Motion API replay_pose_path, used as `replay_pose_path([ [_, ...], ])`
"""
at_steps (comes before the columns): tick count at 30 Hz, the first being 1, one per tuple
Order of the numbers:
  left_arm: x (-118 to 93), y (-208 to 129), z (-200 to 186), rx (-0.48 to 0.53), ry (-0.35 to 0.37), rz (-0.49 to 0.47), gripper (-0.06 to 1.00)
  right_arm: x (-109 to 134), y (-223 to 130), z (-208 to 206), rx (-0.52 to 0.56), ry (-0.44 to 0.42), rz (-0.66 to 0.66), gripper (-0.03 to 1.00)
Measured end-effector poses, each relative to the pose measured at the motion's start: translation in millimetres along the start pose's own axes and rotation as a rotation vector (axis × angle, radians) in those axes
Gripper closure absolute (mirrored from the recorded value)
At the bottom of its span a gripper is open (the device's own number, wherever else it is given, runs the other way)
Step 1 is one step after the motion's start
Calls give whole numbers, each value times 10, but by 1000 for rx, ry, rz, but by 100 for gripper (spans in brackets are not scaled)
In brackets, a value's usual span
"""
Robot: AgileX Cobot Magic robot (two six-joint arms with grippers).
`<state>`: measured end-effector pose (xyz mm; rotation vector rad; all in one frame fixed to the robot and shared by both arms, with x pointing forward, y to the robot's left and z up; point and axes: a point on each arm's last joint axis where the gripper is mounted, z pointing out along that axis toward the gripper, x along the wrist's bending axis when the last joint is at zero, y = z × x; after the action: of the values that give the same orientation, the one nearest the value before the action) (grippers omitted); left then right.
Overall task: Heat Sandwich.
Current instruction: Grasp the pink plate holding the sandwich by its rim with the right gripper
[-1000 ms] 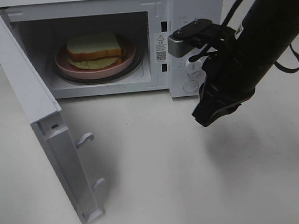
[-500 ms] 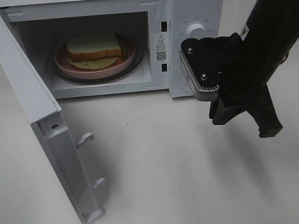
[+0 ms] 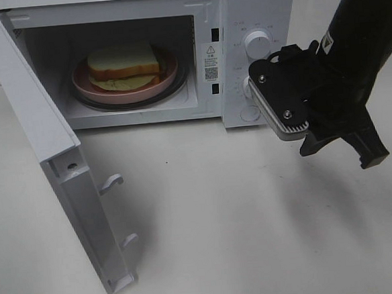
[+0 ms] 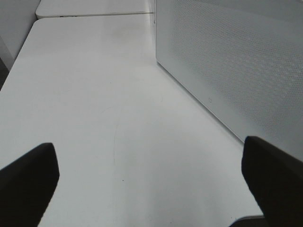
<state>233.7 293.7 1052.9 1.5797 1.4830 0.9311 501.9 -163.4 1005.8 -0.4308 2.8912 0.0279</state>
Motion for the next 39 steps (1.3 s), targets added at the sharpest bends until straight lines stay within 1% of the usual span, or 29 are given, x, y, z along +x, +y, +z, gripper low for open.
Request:
replay_pose_path([
  [3, 0, 0, 0, 0, 0, 0, -5, -20, 2, 0, -3, -22, 34, 45],
  [4, 0, 0, 0, 0, 0, 0, -5, -20, 2, 0, -3, -22, 34, 45],
  [5, 0, 0, 0, 0, 0, 0, -5, -26, 3, 0, -5, -29, 84, 30],
  [7, 0, 0, 0, 0, 0, 0, -5, -33, 5, -1, -8, -36, 120, 15],
  [8, 0, 0, 0, 0, 0, 0, -5, -33, 5, -1, -8, -36, 120, 15],
  [9, 0, 0, 0, 0, 0, 0, -5, -38, 6, -1, -9, -41, 129, 6],
  [11, 0, 0, 0, 0, 0, 0, -5, -41, 7, -1, -10, -45, 130, 1],
  [14, 0, 0, 0, 0, 0, 0, -5, -45, 8, -1, -12, -49, 132, -1],
  [18, 0, 0, 0, 0, 0, 0, -5, -61, 11, -2, -17, -66, 138, -2],
  [24, 0, 0, 0, 0, 0, 0, -5, -82, 141, -38, -16, -96, 82, -2],
  [27, 0, 0, 0, 0, 0, 0, -5, -165, 260, -81, -29, -122, 53, -2],
  [39, 0, 0, 0, 0, 0, 0, -5, -434, 610, 22, -54, -143, -20, -2],
])
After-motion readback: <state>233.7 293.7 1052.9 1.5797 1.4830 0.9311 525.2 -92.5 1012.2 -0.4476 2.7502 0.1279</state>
